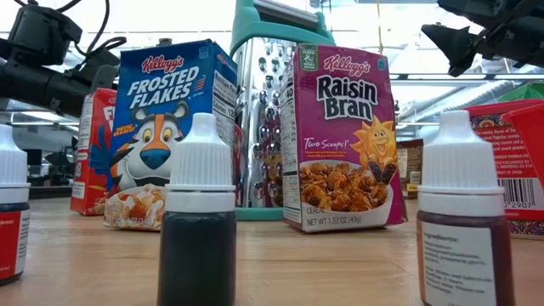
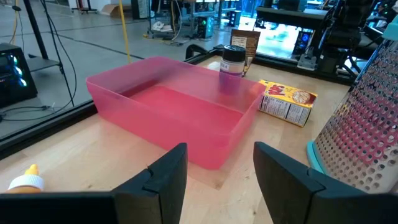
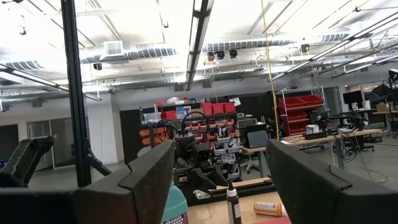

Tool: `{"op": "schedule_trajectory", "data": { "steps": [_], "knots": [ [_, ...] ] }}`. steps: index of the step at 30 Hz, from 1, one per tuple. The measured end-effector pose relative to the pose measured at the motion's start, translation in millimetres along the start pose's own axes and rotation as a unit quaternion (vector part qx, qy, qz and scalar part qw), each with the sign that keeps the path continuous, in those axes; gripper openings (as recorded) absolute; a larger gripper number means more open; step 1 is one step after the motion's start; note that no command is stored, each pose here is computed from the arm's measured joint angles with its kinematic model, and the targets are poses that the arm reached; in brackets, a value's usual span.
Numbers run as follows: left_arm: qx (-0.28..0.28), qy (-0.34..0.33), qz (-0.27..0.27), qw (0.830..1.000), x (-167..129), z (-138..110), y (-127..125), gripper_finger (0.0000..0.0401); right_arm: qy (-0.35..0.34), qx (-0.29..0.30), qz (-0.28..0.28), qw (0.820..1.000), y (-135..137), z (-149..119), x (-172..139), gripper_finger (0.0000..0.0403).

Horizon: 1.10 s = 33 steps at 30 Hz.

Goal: Pick & Place Kitchen Items
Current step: Put the green cereal box into the pink bin

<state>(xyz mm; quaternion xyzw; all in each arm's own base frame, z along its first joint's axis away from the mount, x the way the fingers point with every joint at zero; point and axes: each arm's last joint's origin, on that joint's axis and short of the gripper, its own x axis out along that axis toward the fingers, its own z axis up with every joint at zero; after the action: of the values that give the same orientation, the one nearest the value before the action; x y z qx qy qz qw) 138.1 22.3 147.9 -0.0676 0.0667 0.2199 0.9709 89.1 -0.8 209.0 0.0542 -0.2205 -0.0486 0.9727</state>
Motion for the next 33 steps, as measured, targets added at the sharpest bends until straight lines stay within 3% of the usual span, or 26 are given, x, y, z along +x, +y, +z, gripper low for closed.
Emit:
{"op": "schedule_trajectory", "data": {
  "steps": [20,26,28,30,33],
  "knots": [
    [0.000,0.000,0.000,1.000,0.0,0.2,0.0,0.0186,-0.019,0.004,-0.027,0.999,-1.4,3.4,-0.1,0.0247],
    [0.000,-0.001,0.000,1.000,0.0,0.2,-0.1,0.0186,-0.030,0.055,-0.018,0.998,-0.9,5.6,-0.2,0.0247],
    [0.000,-0.001,0.000,1.000,0.0,0.1,0.0,0.0186,0.001,0.082,0.039,0.996,2.4,1.5,0.4,0.0247],
    [0.000,-0.001,0.000,1.000,0.0,0.3,-0.1,0.0186,0.078,0.086,0.101,0.988,6.2,-10.8,1.1,0.0247],
    [0.000,-0.001,0.000,1.000,0.0,0.2,-0.1,0.0186,0.159,0.070,0.118,0.978,9.6,-15.5,2.9,0.0247]
  ]
}}
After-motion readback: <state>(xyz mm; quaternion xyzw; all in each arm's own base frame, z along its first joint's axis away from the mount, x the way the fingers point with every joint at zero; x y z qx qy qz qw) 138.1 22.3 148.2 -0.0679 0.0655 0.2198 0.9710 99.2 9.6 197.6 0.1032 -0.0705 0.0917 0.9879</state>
